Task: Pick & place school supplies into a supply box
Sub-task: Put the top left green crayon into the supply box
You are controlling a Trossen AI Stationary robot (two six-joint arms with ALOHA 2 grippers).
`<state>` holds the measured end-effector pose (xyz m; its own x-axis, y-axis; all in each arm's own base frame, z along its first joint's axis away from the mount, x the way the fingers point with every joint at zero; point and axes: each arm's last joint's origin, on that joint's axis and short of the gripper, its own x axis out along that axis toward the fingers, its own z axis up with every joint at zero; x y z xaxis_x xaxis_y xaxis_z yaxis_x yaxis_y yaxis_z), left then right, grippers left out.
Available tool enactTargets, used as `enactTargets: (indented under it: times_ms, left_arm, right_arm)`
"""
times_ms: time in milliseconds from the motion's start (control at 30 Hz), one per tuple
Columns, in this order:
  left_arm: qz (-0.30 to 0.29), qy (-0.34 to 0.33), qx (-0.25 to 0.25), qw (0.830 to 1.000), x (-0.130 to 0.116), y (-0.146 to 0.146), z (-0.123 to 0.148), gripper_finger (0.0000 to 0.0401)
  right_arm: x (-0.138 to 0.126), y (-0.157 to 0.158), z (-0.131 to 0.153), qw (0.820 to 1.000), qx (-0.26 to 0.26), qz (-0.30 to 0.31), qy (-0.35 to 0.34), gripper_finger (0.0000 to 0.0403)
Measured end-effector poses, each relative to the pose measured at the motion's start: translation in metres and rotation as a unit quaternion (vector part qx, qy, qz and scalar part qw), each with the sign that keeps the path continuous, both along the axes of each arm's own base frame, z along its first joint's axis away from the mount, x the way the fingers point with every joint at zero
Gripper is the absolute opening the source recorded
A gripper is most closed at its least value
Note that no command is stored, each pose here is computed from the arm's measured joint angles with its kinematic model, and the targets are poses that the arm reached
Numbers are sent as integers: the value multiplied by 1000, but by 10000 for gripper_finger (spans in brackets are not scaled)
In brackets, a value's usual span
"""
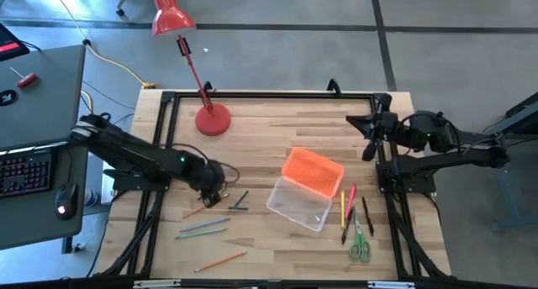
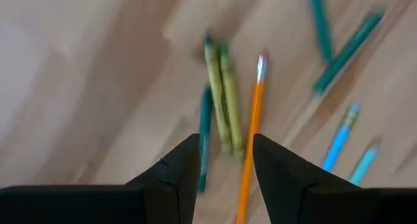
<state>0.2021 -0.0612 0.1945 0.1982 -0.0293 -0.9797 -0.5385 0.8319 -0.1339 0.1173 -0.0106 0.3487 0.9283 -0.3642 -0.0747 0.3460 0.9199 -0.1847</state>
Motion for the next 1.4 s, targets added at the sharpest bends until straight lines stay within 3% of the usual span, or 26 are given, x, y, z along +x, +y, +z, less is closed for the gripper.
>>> enactTargets:
  times_ms: [133, 400, 933, 1400]
  left_arm:
    - [-10, 47, 6, 999, -1, -4, -11, 172]
    - [-1, 76, 11, 997, -3, -4, -15, 172]
    - [37, 76, 7, 996, -2, -4, -15, 172]
    - [47, 62, 4, 997, -8, -2, -36, 172]
  right_arm:
    - [1, 0, -2, 1000, 0, 0, 9, 0]
    - [2, 0, -3, 1000, 1, 0, 13, 0]
    - [2, 0, -2, 1000, 0, 0, 13, 0]
    - [2, 0, -2, 1000, 0, 0, 13, 0]
